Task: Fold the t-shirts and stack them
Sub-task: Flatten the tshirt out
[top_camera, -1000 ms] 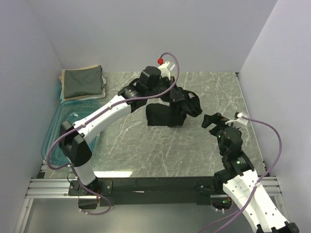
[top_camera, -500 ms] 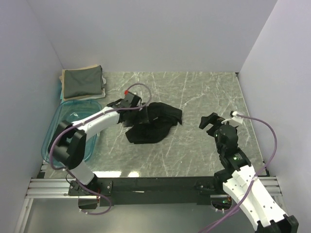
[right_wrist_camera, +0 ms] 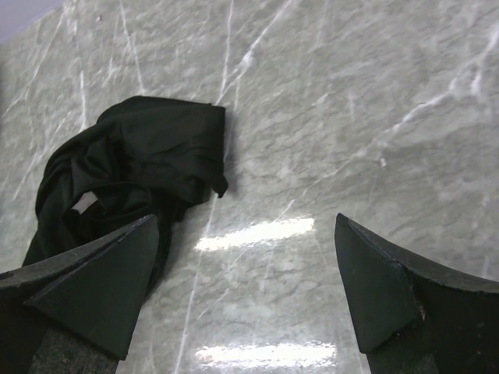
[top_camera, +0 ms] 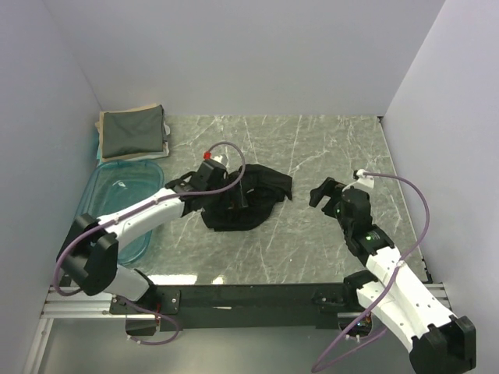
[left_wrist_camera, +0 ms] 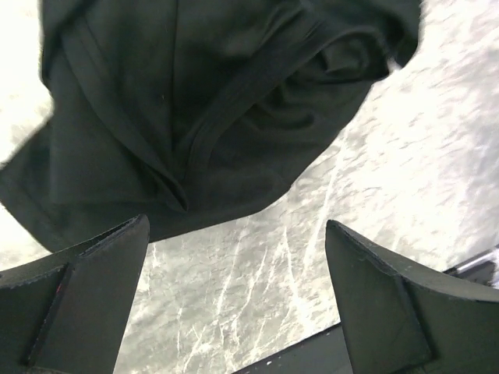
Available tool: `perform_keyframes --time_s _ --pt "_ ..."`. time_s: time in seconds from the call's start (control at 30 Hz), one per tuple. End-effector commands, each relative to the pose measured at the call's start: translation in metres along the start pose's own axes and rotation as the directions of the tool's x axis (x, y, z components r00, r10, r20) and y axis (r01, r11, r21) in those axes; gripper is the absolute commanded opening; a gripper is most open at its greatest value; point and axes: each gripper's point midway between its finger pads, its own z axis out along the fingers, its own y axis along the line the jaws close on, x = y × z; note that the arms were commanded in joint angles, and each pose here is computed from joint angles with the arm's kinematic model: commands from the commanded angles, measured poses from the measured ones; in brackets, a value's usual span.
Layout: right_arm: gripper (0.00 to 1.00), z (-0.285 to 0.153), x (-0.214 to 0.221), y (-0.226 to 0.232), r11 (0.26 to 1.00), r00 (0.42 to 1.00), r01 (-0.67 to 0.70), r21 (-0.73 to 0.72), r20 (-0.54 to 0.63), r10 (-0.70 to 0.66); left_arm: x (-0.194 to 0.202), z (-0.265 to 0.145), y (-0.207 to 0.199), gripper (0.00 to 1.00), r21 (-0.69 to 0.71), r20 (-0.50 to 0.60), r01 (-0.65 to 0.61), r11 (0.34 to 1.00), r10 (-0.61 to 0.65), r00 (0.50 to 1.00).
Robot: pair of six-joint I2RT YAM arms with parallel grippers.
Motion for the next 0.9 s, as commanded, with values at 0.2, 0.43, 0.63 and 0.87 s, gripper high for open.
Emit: perform_keyframes --time_s 0.2,0.43,0.63,0.87 --pt "1.0 -0.002 -0.019 0.021 0.998 1.0 -0.018 -0.062 0.016 0.019 0.006 0.034 0.005 0.84 -0.059 -0.047 0.033 0.998 -0.036 0.998" --pt "1.0 -0.004 -0.018 0.015 0.999 1.0 -0.009 -0.043 0.024 0.01 0.014 0.05 -0.02 0.73 -0.018 -0.075 -0.028 0.999 0.026 0.997" --pt "1.0 -0.009 -0.02 0.013 0.999 0.999 -0.004 -0.044 0.041 0.006 0.01 0.067 -0.002 0.58 -0.14 -0.064 -0.016 0.99 0.007 0.998" --pt "1.0 -0.012 -0.023 0.01 0.999 0.998 0.004 -0.04 0.064 -0.001 -0.001 0.071 0.019 0.32 -0.293 -0.027 -0.011 0.956 0.003 1.0"
